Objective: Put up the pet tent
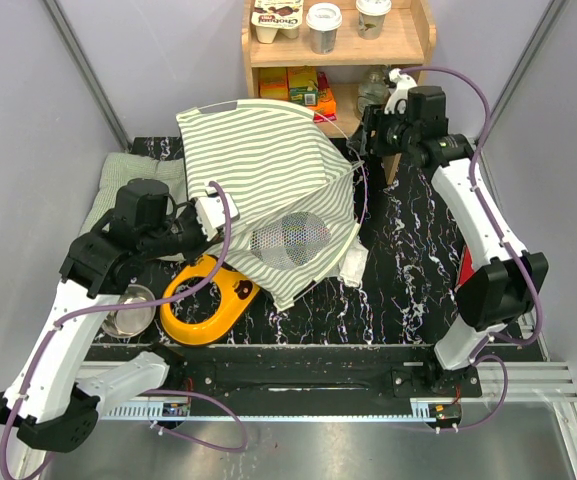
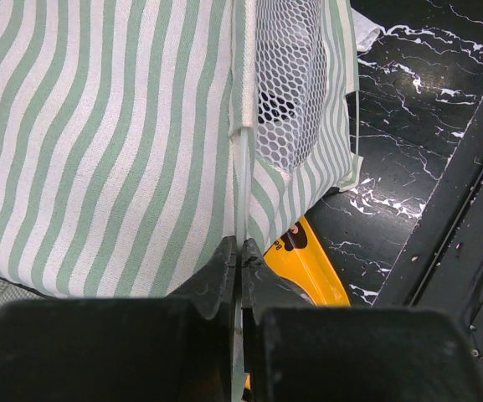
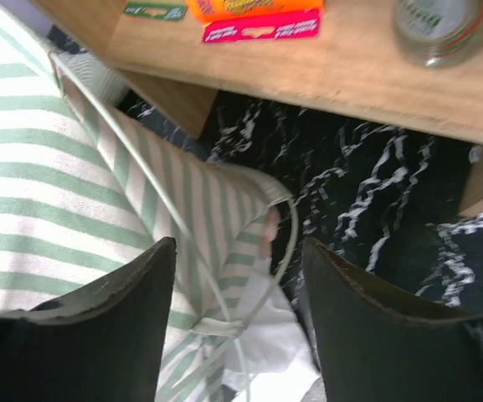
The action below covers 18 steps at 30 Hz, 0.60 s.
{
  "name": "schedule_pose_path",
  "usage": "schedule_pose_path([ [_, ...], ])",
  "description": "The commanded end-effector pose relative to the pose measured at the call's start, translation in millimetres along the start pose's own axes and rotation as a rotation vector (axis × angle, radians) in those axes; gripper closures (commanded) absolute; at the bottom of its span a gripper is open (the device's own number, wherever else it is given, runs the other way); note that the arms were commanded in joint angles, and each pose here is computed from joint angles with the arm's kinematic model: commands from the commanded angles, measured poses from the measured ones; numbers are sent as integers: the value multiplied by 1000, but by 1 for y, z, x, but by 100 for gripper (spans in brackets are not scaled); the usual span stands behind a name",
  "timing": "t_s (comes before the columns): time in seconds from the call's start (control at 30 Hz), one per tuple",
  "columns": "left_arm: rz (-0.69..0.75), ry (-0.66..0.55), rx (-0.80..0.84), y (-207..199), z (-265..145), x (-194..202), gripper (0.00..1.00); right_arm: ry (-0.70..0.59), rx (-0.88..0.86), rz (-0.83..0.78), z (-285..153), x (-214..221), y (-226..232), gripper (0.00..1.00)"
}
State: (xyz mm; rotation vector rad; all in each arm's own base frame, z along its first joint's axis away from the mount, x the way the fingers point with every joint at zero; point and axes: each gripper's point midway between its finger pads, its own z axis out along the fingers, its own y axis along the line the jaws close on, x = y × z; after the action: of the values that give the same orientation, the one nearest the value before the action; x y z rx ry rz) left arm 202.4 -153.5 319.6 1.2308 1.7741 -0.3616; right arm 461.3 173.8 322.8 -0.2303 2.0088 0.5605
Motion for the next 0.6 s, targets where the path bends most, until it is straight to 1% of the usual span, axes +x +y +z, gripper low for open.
schedule_pose_path([
  [0.0, -21, 22, 2, 0, 2, 8, 100, -48, -154, 14, -7, -16, 31, 39],
  [0.1, -19, 20, 2, 0, 3, 6, 100, -34, -172, 30, 0, -8, 31, 51],
  [0.2, -22, 14, 0, 1, 2, 4, 100, -16, -216, 41, 5, -1, 36, 61],
  [0.27, -22, 9, -3, 2, 2, 2, 100, -7, -244, 47, 5, 2, 41, 64],
  [0.33, -24, 5, -1, 2, 2, 0, 100, -7, -253, 50, 4, 2, 42, 71],
  [0.37, -25, 3, -1, 2, 2, 0, 100, -16, -256, 50, 1, 0, 44, 75],
  [0.43, -26, 8, -3, 2, 2, 1, 100, -26, -260, 45, -3, -3, 47, 81],
  [0.57, -24, 3, -14, 4, 0, -1, 100, -51, -266, 33, -16, -11, 51, 99],
])
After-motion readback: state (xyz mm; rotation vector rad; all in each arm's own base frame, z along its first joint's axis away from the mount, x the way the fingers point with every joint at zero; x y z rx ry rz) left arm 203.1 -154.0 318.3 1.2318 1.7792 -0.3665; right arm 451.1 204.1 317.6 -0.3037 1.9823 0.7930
